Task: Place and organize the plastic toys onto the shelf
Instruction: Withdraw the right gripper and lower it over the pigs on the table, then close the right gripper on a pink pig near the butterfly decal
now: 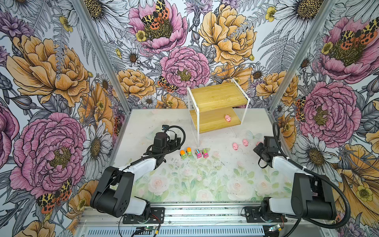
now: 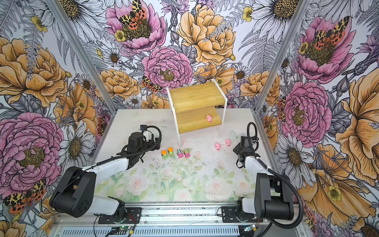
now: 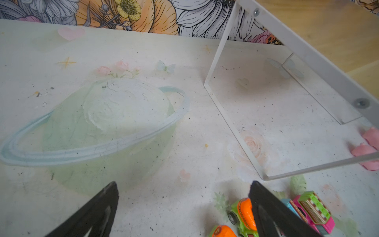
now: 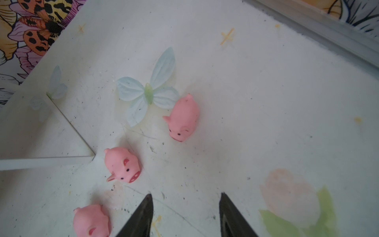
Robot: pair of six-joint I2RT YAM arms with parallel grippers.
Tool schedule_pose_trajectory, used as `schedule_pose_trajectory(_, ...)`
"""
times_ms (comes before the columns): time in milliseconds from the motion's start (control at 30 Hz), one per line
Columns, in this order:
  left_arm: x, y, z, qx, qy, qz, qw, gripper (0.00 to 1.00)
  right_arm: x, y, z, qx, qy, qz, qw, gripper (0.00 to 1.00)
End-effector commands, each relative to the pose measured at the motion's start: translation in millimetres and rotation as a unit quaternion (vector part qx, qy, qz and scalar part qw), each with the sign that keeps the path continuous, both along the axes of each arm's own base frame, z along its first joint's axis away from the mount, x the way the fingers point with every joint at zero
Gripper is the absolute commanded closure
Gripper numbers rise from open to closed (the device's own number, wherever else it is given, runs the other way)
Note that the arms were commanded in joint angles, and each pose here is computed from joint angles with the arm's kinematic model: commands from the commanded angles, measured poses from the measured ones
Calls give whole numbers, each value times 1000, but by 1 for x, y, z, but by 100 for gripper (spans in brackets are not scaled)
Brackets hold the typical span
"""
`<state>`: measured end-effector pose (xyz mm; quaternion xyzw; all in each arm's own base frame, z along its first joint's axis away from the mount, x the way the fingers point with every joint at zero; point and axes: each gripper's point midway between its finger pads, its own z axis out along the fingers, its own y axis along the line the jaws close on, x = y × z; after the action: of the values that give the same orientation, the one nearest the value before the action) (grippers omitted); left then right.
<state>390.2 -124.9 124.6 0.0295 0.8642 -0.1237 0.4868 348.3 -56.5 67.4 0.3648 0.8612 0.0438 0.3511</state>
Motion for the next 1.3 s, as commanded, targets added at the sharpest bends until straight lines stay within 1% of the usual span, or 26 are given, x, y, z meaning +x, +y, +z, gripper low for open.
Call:
schedule_pose_trajectory(0, 2, -3, 2, 3, -2, -10, 1000, 1, 22, -10, 8, 0, -14, -32, 999, 47)
schedule_pose_trajectory(133, 2, -3, 1, 4, -1, -10, 1000, 1, 34, -17, -3, -4, 3, -54, 999, 47)
schedule_pose_trajectory(333, 2, -2, 1, 4, -1, -9, 1000, 1, 41, -25, -16, -7, 21, -83, 996, 47)
schedule_pose_trajectory(567, 2, -3, 2, 4, -1, -9, 1000, 1, 46, -28, -28, -10, 36, -87, 996, 47)
schedule_pose_trajectory(733, 3, -1, 2, 4, -1, -7, 1000, 1, 57, -26, -37, 0, 43, -83, 996, 47)
schedule_pose_trajectory(1000, 1, 0, 2, 3, 0, -6, 1000, 1, 53, -33, -43, -1, 51, -118, 992, 48)
schedule_pose_trajectory(1133, 1, -1, 2, 2, 0, -7, 1000, 1, 51, -36, -47, -7, 75, -128, 989, 48)
schedule_pose_trajectory(1267, 1, -1, 3, 0, -1, -8, 1000, 1, 50, -36, -48, -8, 79, -135, 988, 48)
